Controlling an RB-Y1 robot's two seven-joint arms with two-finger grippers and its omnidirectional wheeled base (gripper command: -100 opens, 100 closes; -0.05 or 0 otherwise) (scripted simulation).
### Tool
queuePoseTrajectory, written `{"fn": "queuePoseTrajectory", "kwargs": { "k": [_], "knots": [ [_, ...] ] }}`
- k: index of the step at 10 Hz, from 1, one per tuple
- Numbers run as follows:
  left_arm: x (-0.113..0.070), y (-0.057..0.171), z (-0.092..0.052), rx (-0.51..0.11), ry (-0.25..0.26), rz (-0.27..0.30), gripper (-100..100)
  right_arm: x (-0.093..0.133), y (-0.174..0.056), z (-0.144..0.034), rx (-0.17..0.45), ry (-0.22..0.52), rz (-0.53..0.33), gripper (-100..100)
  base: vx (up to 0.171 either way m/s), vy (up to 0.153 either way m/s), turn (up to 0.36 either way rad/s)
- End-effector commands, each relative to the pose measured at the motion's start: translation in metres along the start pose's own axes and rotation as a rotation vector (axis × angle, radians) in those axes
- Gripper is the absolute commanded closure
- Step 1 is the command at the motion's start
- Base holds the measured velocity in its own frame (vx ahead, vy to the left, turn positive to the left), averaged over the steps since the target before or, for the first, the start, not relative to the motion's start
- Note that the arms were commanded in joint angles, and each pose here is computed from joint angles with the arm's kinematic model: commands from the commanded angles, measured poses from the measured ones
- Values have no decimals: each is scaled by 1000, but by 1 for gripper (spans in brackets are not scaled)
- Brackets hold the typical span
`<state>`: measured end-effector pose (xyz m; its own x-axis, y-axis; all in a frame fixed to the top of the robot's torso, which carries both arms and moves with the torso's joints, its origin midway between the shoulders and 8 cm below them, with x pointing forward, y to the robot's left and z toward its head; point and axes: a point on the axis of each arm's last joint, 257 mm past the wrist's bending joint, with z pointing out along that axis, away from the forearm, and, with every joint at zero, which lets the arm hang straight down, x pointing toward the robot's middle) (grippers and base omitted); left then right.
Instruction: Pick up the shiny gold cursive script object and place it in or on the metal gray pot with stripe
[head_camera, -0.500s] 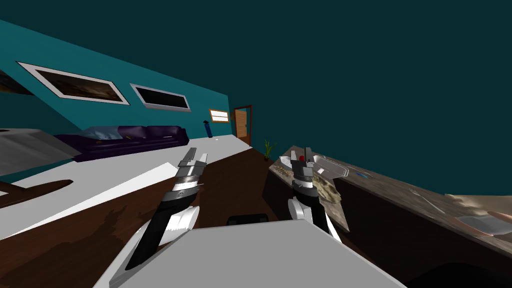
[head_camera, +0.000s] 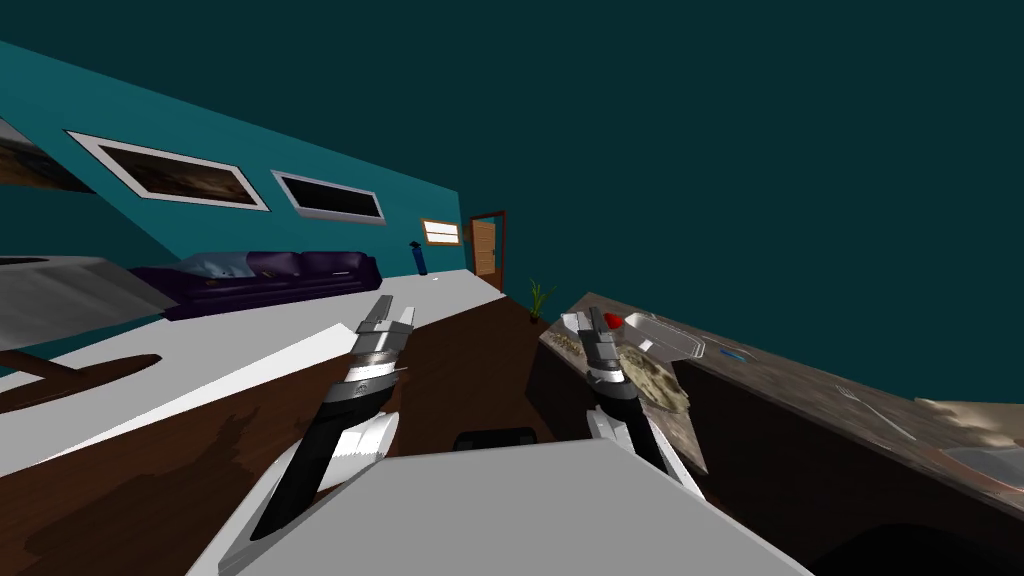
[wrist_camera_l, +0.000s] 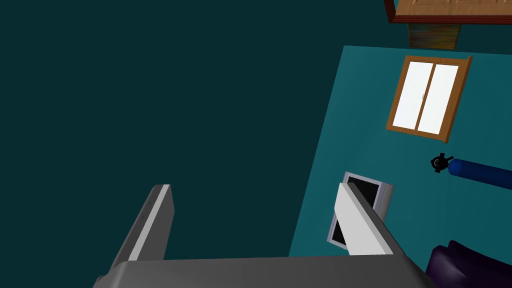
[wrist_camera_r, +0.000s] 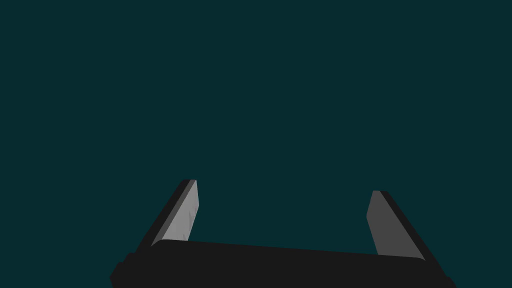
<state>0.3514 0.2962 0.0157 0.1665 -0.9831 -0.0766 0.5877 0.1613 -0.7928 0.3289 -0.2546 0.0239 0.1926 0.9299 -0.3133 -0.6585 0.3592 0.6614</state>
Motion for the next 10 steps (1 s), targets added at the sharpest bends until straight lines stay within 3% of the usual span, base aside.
{"fn": "queuePoseTrajectory", "kwargs": {
  "k": [1, 2, 5, 8, 10],
  "knots": [
    [0, 0, 0, 0, 0, 0, 0, 4, -20, -12, 52, 62, -57, -100, 26, -4, 46],
    [0, 0, 0, 0, 0, 0, 0, 6, -20, -12, 50, 74, -60, -100, 16, -3, 14],
    [0, 0, 0, 0, 0, 0, 0, 5, -67, -50, 168, 203, -184, -100, 19, 0, 54],
    [0, 0, 0, 0, 0, 0, 0, 4, -83, -65, 205, 269, -235, -100, 18, -3, 29],
    [0, 0, 0, 0, 0, 0, 0, -7, -114, -99, 291, 361, -326, -100, 24, -4, 63]
  ]
}}
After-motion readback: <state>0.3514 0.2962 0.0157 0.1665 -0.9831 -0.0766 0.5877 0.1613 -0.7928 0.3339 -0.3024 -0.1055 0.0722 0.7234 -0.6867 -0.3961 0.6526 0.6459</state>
